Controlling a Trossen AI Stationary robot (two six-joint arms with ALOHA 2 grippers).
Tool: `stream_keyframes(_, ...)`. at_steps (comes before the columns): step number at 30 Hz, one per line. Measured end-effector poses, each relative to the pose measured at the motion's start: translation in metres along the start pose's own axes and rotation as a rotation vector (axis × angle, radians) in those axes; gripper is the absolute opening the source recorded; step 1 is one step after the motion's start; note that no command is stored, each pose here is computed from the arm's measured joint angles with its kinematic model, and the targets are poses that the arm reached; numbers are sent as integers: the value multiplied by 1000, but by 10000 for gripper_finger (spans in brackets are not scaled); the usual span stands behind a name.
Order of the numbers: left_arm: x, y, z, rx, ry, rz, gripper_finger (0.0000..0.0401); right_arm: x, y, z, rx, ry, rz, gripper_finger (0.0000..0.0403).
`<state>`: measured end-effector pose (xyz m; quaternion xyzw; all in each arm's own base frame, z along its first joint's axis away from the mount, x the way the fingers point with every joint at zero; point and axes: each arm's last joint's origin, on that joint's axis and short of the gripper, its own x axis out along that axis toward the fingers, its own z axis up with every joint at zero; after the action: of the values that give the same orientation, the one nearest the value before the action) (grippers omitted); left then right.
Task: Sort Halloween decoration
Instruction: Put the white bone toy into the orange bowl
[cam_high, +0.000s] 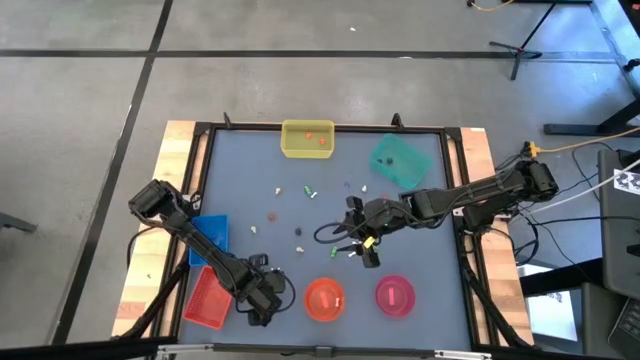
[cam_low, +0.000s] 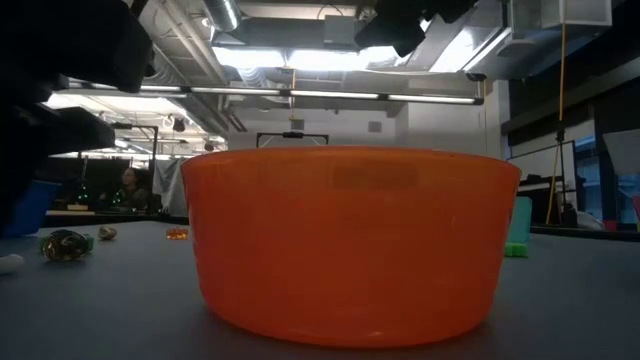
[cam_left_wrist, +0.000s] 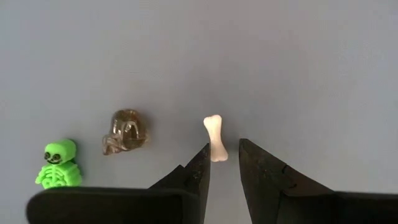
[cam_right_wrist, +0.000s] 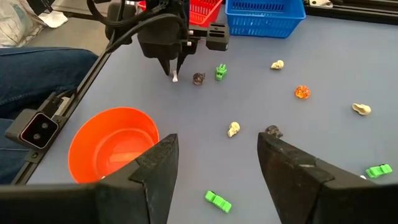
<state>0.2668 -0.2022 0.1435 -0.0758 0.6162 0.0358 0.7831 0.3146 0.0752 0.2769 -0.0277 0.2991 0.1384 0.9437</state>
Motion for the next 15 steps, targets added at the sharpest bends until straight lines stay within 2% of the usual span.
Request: stream_keyframes(15, 6, 0, 0, -3, 7, 16, 68, 0, 0, 0, 0, 0, -1, 218)
